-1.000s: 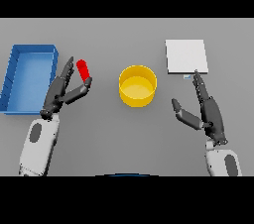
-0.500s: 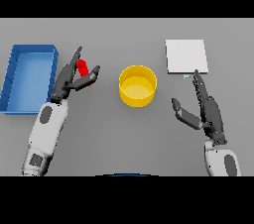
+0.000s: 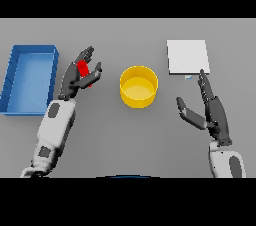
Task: Pick up the red beaker and tilt it to pour out 1 green nut into yellow bowl. Pick up the yellow bowl and place it on the metallic measuring scale.
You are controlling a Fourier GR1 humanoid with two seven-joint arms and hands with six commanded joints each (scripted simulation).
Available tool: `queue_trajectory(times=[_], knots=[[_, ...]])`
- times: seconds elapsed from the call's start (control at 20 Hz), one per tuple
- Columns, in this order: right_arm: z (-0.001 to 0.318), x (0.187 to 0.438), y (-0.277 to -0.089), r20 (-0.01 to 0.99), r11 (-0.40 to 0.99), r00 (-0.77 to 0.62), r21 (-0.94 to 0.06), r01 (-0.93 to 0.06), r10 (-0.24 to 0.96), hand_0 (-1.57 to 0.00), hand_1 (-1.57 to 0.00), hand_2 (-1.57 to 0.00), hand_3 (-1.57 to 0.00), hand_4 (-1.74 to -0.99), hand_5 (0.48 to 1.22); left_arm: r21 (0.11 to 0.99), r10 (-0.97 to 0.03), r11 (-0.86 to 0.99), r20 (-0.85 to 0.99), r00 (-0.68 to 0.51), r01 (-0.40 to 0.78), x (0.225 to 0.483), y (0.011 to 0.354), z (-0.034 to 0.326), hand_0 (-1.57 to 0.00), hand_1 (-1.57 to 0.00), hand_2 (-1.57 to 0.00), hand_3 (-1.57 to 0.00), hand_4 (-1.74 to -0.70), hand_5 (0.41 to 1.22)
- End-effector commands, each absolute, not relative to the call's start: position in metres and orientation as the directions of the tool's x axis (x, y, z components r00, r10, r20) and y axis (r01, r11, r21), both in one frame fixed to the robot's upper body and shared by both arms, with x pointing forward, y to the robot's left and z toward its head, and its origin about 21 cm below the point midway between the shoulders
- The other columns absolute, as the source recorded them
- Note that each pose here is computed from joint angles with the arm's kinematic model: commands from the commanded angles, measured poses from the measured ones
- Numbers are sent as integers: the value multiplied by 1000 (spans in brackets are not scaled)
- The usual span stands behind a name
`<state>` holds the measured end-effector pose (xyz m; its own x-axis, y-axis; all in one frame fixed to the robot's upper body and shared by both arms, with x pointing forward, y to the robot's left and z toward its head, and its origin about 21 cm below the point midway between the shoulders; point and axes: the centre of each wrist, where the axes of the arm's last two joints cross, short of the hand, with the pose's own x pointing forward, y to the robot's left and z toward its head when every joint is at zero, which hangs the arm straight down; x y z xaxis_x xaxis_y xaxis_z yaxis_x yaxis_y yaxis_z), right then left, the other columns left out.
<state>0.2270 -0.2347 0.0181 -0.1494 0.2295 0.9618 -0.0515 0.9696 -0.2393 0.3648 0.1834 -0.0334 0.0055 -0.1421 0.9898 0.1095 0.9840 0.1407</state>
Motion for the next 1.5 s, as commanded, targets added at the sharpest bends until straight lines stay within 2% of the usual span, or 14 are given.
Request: queue_trajectory(times=[0.0, 0.1, 0.2, 0.3, 0.45, 0.65, 0.8, 1.25, 1.45], knots=[[17, 225, -234, 960, 968, -157, -244, -51, 233, 1, 1, 1, 1, -1236, 647, 149, -150, 985, 989, 7, 85, 367, 185, -33, -379, -406, -457, -518, -1410, 874], [14, 228, -233, 964, 970, -140, -235, -54, 226, 1, 1, 1, 1, -1239, 648, 196, -198, 979, 980, 12, 60, 366, 175, -35, -755, -783, -844, -884, -1519, 999], [17, 224, -237, 961, 970, -152, -239, -50, 230, 1, 1, 1, 1, -1239, 648, 248, -248, 967, 969, -6, 59, 369, 171, -31, -1049, -1067, -1106, -1058, -1589, 1079], [16, 225, -235, 961, 969, -154, -241, -56, 230, 1, 1, 1, 1, -1242, 650, 243, -243, 967, 970, -7, 77, 368, 171, -33, -1237, -1248, -1273, -1154, -1636, 1130], [12, 229, -228, 968, 974, -142, -217, -66, 206, 1, 1, 1, 1, -1255, 644, 249, -249, 966, 968, -11, 76, 369, 172, -31, -1400, -1406, -1419, -1357, -1542, 1174], [12, 227, -234, 962, 970, -152, -236, -55, 225, 1, 1, 1, 1, -1246, 644, 106, -99, 989, 992, -73, 99, 371, 173, -20, -1501, -1503, -1509, -1484, -1660, 1150], [13, 224, -236, 958, 968, -169, -243, -55, 231, 1, 1, 1, 1, -1233, 644, 86, -75, 991, 992, -103, 106, 375, 180, -3, -1535, -1536, -1539, -1526, -1699, 1135], [13, 225, -231, 943, 958, -197, -282, -45, 268, 1, 1, 1, 1, -1219, 661, 269, -245, 949, 957, -155, 164, 382, 183, 31, -1556, -1557, -1558, -1553, -1724, 1139], [14, 226, -232, 944, 956, -178, -291, -41, 279, 1, 1, 1, 1, -1199, 658, 487, -451, 850, 870, -202, 201, 389, 181, 54, -1565, -1565, -1566, -1563, -1734, 1124]])
